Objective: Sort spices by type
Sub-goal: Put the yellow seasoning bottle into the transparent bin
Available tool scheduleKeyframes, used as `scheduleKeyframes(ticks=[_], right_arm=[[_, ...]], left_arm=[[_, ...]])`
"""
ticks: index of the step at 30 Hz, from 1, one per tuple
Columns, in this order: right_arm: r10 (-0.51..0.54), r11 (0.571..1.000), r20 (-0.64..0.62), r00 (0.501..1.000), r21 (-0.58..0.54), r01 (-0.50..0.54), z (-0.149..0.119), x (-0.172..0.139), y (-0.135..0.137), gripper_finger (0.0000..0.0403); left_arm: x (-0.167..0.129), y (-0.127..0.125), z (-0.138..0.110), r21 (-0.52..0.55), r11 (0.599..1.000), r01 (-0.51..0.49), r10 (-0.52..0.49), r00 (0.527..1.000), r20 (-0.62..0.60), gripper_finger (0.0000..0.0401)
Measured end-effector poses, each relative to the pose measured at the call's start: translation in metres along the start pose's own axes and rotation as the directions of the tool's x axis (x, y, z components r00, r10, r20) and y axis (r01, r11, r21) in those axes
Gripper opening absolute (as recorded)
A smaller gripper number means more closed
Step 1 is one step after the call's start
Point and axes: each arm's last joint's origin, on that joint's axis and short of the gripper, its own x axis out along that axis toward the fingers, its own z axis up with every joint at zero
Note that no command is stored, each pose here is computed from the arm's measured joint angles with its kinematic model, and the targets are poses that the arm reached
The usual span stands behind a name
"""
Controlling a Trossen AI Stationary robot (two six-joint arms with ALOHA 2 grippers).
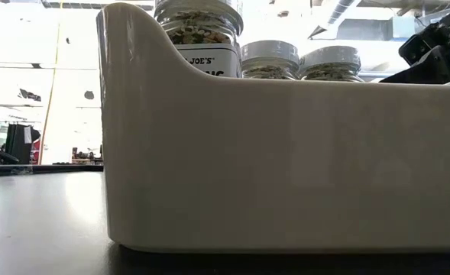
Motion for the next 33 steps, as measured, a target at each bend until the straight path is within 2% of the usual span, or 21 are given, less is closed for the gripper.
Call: scheduleKeyframes(ticks=[9, 16, 25, 33], right_arm=[[0.000, 1.000, 0.000, 1.000, 0.000, 0.000, 0.000, 0.000, 0.000, 0.0286], [0.000, 1.000, 0.000, 1.000, 0.000, 0.000, 0.000, 0.000, 0.000, 0.0286], [0.000, 1.000, 0.000, 1.000, 0.000, 0.000, 0.000, 0.000, 0.000, 0.0286], [0.000, 1.000, 0.000, 1.000, 0.000, 0.000, 0.000, 0.000, 0.000, 0.0286]], left_arm=[[-0.005, -0.009, -0.019, -0.075, 0.997, 0.019, -0.019, 1.000, 0.000, 0.0325], [-0.008, -0.013, -0.031, -0.095, 0.995, 0.028, -0.028, 1.000, 0.008, 0.0325], [0.031, -0.003, -0.047, -0.101, 0.994, 0.041, -0.045, 0.998, -0.032, 0.0325], [0.043, 0.011, -0.055, -0.104, 0.975, 0.195, -0.199, 0.980, -0.028, 0.0325]])
